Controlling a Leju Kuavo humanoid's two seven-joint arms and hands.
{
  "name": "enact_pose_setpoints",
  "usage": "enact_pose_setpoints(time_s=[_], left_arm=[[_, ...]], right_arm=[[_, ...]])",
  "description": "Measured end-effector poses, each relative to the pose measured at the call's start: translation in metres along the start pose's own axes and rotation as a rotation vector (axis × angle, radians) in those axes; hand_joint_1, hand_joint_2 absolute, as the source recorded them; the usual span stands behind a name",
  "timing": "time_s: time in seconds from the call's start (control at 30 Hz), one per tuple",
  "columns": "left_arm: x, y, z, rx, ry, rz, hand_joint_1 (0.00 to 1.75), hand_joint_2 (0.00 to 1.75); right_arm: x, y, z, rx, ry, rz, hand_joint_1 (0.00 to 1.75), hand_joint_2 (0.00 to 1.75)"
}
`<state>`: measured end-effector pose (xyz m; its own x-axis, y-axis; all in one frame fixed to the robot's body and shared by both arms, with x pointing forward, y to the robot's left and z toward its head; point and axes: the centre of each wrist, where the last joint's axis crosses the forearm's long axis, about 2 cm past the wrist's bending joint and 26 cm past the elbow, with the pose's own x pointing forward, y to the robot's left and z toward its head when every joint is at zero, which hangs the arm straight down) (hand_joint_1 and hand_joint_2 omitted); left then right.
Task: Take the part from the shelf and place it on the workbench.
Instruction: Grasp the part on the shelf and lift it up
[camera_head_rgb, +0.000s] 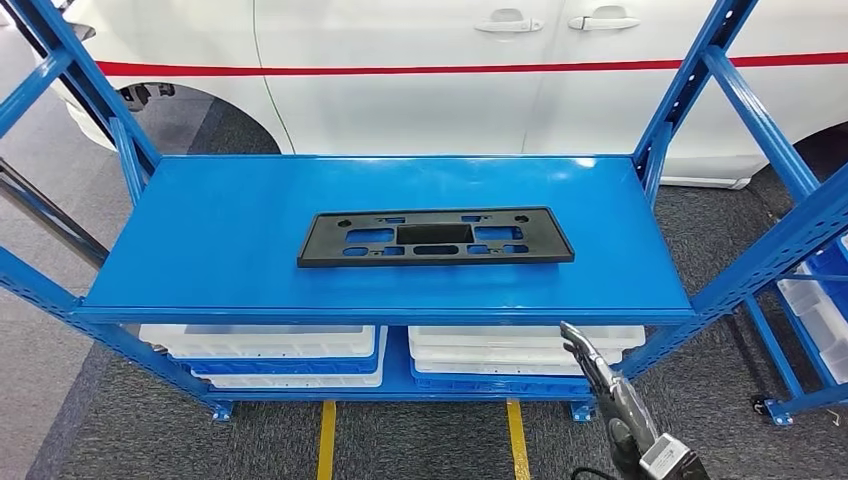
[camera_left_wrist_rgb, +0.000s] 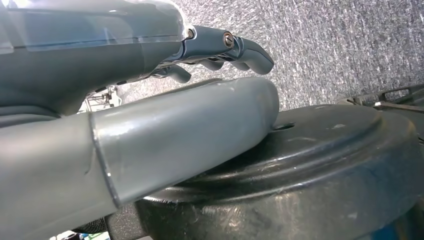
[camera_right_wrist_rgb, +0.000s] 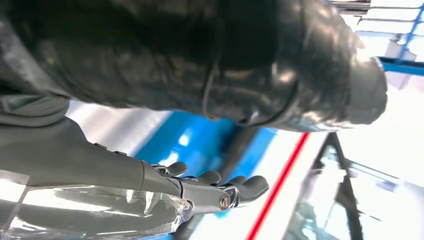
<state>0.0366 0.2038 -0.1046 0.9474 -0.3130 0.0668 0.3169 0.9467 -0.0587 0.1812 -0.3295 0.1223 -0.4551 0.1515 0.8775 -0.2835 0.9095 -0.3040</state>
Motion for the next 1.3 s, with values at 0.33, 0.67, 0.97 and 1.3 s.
enact_pose_setpoints(time_s=[0.33,0.67,0.97,1.3], left_arm=[[0.000,0.004,0.000,0.002,-0.014,-0.065,0.00,0.00],[0.000,0.009,-0.001,0.001,-0.012,-0.161,0.00,0.00],[0.000,0.009,-0.001,0.001,-0.018,-0.194,0.00,0.00],[0.001,0.009,-0.001,-0.004,-0.032,-0.205,0.00,0.00]], right_arm=[[0.016,-0.026,-0.081,0.012,-0.081,0.120,0.00,0.00],[0.037,-0.037,-0.218,0.014,-0.007,0.334,0.00,0.00],[0.047,-0.029,-0.264,0.050,0.004,0.384,0.00,1.75],[0.047,-0.016,-0.276,0.120,0.038,0.381,0.00,1.75]])
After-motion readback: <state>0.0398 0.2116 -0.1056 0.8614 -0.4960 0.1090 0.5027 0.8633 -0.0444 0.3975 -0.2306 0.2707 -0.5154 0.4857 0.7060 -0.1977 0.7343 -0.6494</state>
